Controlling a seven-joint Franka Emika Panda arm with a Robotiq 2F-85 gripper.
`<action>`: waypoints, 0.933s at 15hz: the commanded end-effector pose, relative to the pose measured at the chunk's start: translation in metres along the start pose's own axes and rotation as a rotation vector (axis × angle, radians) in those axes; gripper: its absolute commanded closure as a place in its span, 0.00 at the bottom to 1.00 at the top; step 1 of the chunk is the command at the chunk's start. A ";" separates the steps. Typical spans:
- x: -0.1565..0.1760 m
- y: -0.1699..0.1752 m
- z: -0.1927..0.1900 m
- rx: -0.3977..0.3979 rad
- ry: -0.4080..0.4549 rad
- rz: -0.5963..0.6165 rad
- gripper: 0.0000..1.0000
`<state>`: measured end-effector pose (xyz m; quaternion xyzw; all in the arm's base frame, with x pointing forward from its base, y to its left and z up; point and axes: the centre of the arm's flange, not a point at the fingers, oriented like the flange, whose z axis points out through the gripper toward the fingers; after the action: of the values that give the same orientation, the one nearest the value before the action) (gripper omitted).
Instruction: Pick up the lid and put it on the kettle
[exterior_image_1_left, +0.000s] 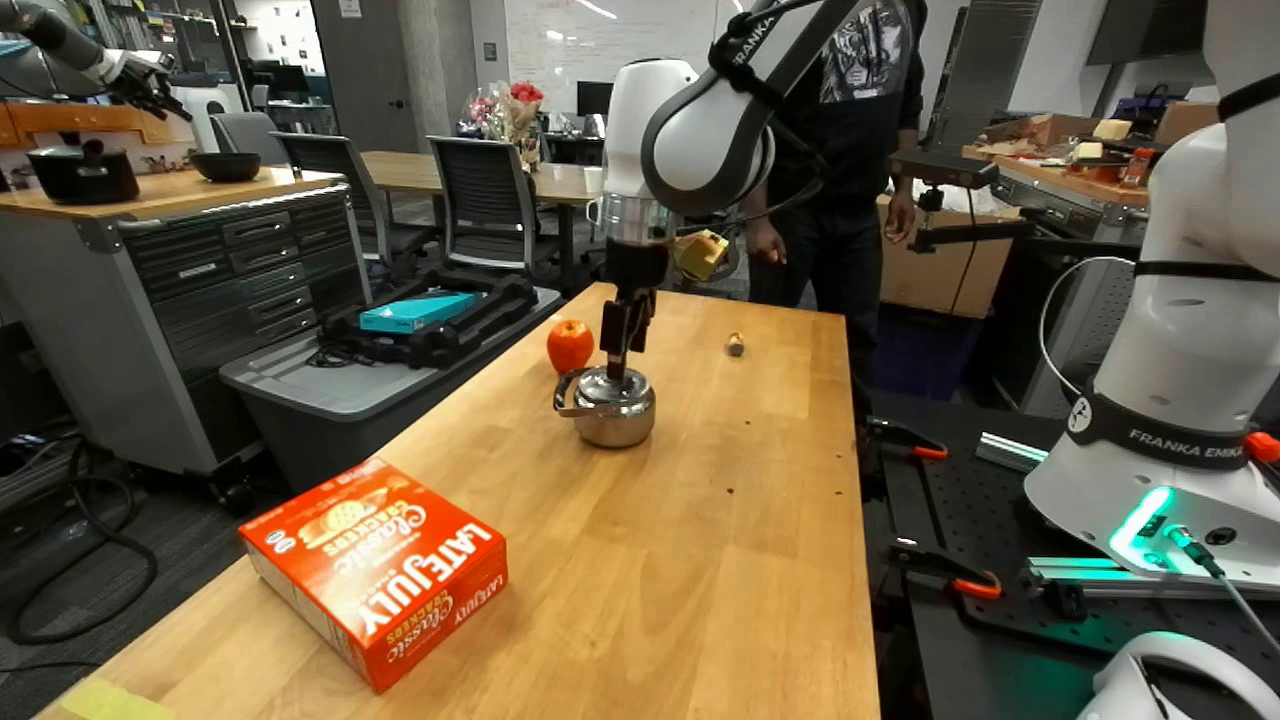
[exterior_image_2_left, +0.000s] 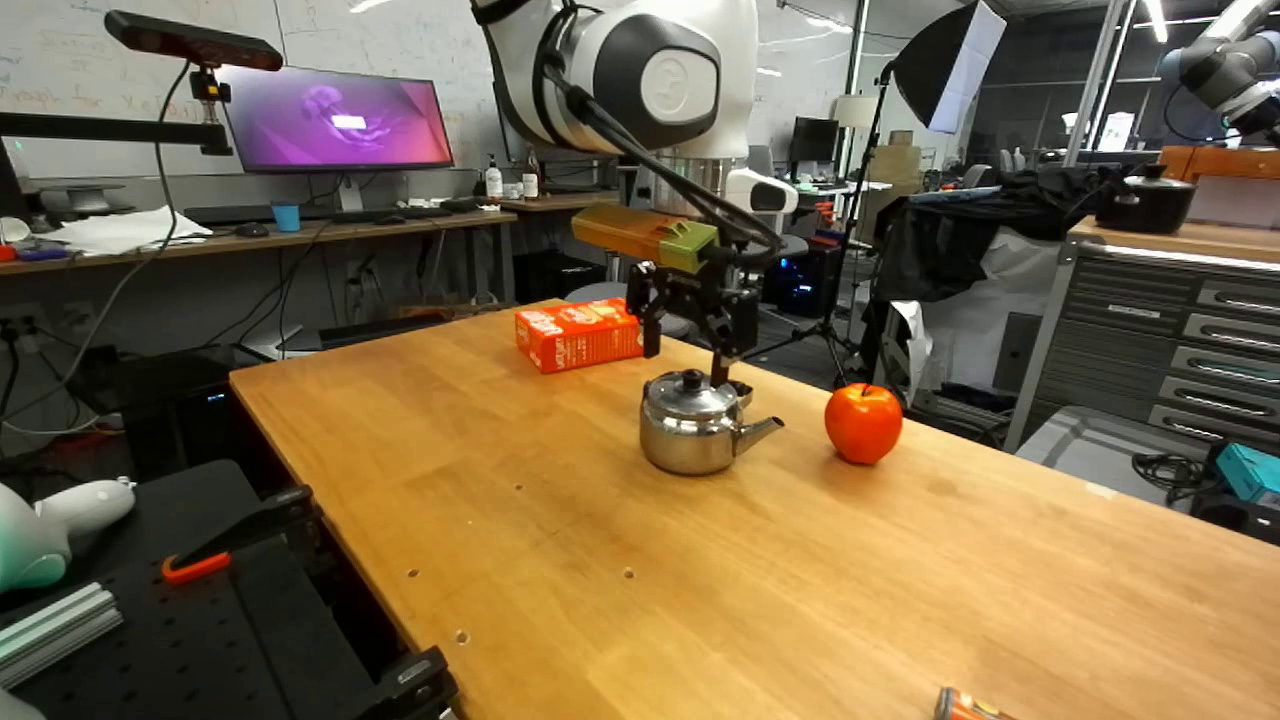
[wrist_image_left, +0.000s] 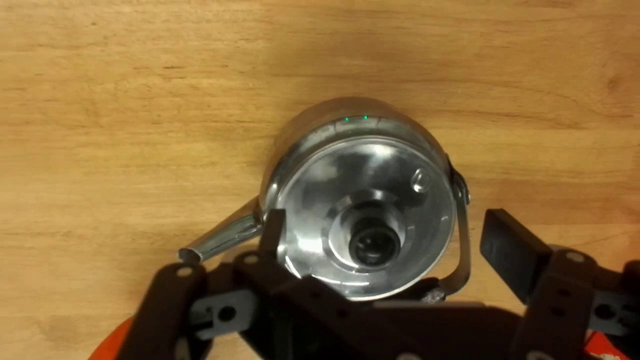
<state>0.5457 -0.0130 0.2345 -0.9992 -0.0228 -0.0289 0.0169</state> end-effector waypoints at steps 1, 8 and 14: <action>-0.039 0.010 -0.040 0.002 0.010 -0.031 0.00; -0.100 0.050 -0.074 0.005 -0.026 -0.016 0.00; -0.127 0.064 -0.080 0.022 -0.154 0.017 0.00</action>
<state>0.4343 -0.0805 0.2909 -0.9990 -0.0147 0.0328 0.0273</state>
